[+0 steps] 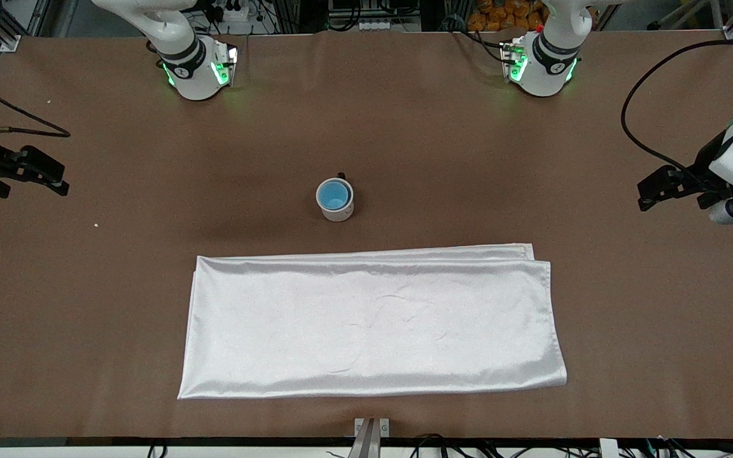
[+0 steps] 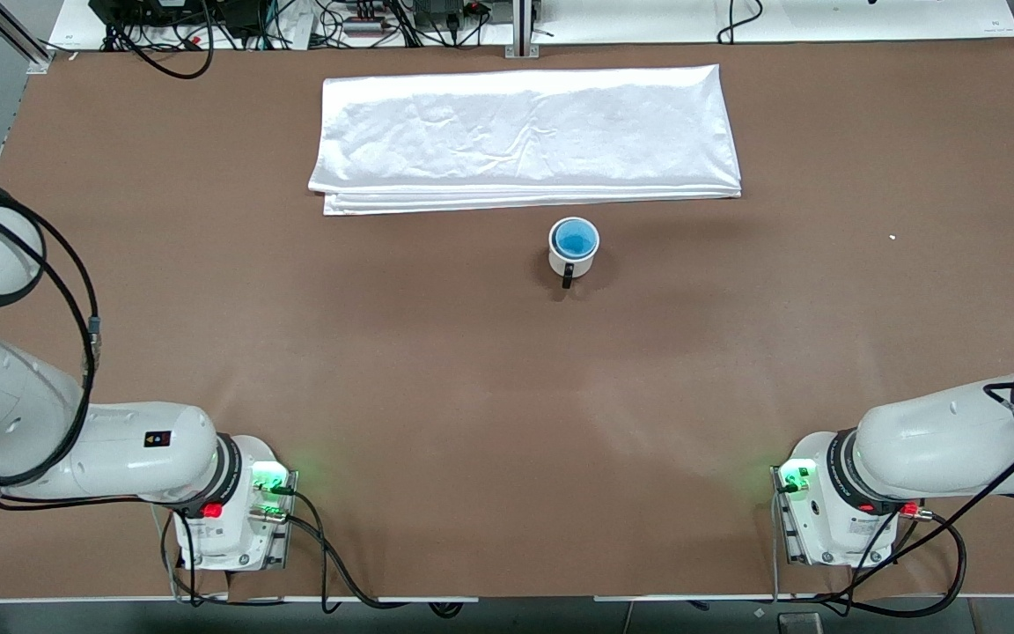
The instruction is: Place blue cup into white mug on table
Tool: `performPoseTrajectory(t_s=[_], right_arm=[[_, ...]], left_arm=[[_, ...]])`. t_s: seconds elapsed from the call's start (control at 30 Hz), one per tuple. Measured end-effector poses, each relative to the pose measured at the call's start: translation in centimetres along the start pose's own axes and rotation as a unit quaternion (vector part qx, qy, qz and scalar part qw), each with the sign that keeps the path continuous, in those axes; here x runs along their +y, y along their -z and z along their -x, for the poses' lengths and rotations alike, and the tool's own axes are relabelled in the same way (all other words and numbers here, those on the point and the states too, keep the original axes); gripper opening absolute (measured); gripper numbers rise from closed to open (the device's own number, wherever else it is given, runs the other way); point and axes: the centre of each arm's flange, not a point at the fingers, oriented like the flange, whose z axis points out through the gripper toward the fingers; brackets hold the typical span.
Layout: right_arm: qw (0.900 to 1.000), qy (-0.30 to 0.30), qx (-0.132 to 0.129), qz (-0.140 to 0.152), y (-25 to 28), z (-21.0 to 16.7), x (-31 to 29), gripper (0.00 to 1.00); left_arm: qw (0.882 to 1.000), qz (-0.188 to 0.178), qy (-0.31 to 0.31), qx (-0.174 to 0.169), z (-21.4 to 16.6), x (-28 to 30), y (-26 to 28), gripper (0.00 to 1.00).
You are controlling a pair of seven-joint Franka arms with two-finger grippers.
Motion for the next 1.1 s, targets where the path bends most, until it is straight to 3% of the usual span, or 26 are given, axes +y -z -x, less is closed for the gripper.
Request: performPoseTrajectory(t_s=[1.1], right_arm=[[1.0, 0.002, -0.002, 0.0, -0.2, -0.1, -0.2, 1.0]], left_arm=[[1.0, -0.005, 0.0, 0.001, 2.4, -0.2, 3.4, 1.0]])
